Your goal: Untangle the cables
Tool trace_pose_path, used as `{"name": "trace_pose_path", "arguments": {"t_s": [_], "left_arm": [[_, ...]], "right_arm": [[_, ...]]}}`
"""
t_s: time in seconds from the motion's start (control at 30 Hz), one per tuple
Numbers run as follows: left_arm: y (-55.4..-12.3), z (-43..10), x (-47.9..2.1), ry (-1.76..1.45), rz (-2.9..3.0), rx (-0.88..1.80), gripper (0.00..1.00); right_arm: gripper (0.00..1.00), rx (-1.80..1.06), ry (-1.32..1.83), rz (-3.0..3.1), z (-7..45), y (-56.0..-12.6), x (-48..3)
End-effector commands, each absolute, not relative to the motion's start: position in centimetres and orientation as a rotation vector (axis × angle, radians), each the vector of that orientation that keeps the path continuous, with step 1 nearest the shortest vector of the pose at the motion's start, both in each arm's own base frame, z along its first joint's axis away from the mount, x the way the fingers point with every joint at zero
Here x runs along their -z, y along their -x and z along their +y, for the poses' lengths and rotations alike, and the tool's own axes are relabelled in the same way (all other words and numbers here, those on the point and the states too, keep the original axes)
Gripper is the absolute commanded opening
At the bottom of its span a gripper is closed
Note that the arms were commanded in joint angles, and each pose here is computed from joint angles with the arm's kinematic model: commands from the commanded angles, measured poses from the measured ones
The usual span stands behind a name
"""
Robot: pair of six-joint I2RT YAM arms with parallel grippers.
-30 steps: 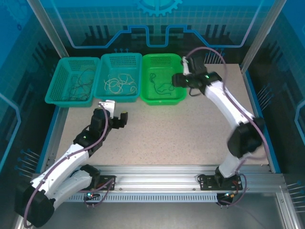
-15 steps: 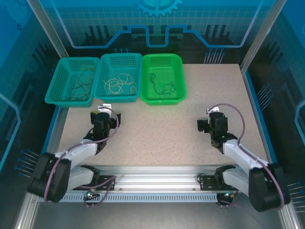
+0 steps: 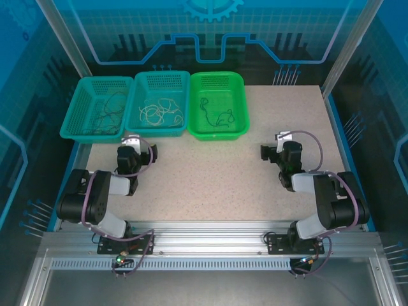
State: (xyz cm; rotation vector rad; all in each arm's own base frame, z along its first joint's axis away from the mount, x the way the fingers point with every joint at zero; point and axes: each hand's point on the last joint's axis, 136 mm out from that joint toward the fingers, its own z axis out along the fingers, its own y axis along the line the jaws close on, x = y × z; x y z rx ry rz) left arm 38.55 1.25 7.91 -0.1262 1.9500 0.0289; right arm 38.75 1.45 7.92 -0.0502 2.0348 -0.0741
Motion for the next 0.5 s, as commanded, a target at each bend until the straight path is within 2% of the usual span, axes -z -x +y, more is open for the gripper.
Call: {"name": "trace_pose_path", "arguments": {"t_s": [0.0, 0.47], "left_arm": [[-39.61, 0.76, -9.53, 0.138, 1.897, 0.032, 0.99], [-39.71, 0.65, -9.56, 0.129, 1.896, 0.036, 0.99]], "right_arm": [[1.00, 0.022, 0.119, 1.970, 2.52, -39.72, -9.42], [1.00, -0.024, 0.136, 1.977, 2.68, -39.81, -9.45]]}}
